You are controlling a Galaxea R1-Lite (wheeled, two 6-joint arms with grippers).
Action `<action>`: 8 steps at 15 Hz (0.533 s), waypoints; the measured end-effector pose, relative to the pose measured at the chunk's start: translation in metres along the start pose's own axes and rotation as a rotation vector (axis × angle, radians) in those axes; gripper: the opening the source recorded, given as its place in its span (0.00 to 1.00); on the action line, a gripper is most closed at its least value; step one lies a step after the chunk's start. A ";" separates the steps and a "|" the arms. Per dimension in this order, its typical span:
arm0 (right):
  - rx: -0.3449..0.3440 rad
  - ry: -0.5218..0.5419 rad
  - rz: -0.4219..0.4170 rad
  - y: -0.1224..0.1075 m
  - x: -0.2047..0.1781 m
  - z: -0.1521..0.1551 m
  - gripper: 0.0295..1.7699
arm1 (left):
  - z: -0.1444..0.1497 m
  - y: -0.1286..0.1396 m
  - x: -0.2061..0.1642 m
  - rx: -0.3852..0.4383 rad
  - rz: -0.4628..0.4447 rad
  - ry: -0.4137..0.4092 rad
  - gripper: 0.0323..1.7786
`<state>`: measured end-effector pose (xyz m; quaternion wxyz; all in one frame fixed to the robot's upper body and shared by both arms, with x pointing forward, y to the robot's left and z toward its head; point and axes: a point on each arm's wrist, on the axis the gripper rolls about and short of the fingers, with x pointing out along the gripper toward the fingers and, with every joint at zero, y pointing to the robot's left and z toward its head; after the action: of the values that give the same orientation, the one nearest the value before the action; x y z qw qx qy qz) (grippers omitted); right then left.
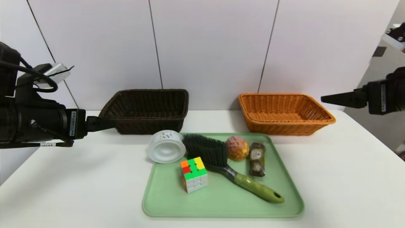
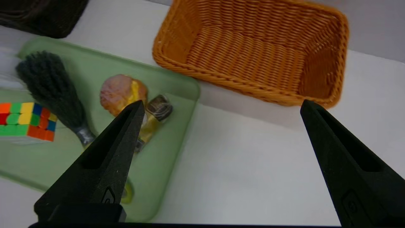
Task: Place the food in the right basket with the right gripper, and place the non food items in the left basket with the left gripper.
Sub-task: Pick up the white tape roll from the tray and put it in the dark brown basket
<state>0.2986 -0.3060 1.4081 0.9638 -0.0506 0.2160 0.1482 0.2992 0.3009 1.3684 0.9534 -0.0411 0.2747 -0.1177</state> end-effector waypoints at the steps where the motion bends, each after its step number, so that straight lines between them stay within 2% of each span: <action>1: -0.014 -0.006 0.034 0.006 0.003 0.004 0.96 | 0.003 -0.005 0.002 0.013 -0.020 0.000 0.95; 5: -0.061 -0.029 0.131 0.028 0.006 0.014 0.96 | 0.005 -0.025 0.005 0.059 -0.098 0.003 0.95; 8: -0.080 -0.041 0.251 0.041 0.001 0.016 0.96 | 0.003 -0.038 0.004 0.088 -0.150 0.010 0.95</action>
<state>0.2932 -0.2641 1.4205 0.9391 -0.0587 0.1946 0.2771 0.2963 0.2637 1.3743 0.9415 -0.0188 0.2701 -0.2007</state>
